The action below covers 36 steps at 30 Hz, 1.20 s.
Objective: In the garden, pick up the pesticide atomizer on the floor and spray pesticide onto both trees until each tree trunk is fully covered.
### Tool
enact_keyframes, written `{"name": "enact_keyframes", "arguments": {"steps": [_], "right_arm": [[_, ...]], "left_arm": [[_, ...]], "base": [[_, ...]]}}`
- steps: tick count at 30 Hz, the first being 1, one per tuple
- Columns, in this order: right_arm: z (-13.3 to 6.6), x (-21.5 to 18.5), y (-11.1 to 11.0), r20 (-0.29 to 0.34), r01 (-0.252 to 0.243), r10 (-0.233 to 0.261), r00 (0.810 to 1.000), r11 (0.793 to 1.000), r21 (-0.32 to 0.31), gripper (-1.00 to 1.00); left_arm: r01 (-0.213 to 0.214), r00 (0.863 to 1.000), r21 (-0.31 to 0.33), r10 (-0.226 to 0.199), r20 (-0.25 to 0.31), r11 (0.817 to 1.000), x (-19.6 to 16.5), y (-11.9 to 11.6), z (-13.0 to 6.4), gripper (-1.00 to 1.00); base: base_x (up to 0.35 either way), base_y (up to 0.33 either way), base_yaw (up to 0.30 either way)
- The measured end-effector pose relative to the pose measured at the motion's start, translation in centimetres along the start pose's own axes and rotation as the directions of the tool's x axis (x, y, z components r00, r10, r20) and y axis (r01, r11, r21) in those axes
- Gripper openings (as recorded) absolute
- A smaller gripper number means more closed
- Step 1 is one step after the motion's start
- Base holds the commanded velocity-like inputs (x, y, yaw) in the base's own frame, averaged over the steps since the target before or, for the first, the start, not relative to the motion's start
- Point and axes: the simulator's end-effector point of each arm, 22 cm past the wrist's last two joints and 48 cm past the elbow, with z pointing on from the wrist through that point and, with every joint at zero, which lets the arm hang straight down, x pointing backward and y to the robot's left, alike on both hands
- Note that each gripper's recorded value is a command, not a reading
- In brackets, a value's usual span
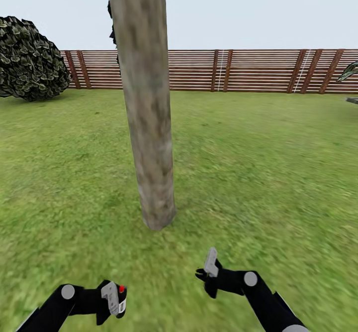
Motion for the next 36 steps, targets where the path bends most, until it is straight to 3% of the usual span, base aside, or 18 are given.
{"name": "enact_keyframes", "arguments": {"steps": [5,8,14,22,36], "right_arm": [[0.9,-1.3,0.8,0.022,-0.003,0.004,1.000,1.000,-0.012,-1.00],[1.1,-1.8,1.1,0.030,0.000,0.001,1.000,1.000,-0.017,-1.00],[3.3,-4.0,5.0,0.045,0.068,-0.064,0.997,0.992,-0.103,-1.00],[4.1,-5.2,6.3,0.064,0.078,-0.071,0.995,0.989,-0.127,-1.00],[4.8,-6.6,7.4,0.085,0.080,-0.068,0.994,0.986,-0.143,-1.00]], "left_arm": [[0.006,1.000,0.020,-0.006,-0.005,1.000,-0.6,-0.7,0.5,-1.00],[-0.030,0.999,0.059,0.032,-0.024,0.998,-1.0,-2.0,1.3,-1.00],[-0.050,0.998,0.081,0.053,-0.030,0.995,-3.1,-3.0,2.3,-1.00],[-0.153,0.984,0.126,0.163,-0.072,0.980,-4.6,-4.8,4.0,-1.00],[-0.173,0.982,0.134,0.181,-0.047,0.976,-6.5,-5.5,4.9,-1.00]], "base": [[0.000,0.000,0.000],[0.000,0.000,0.000],[0.000,0.000,0.000],[0.000,0.000,0.000],[0.000,0.000,0.000]]}}
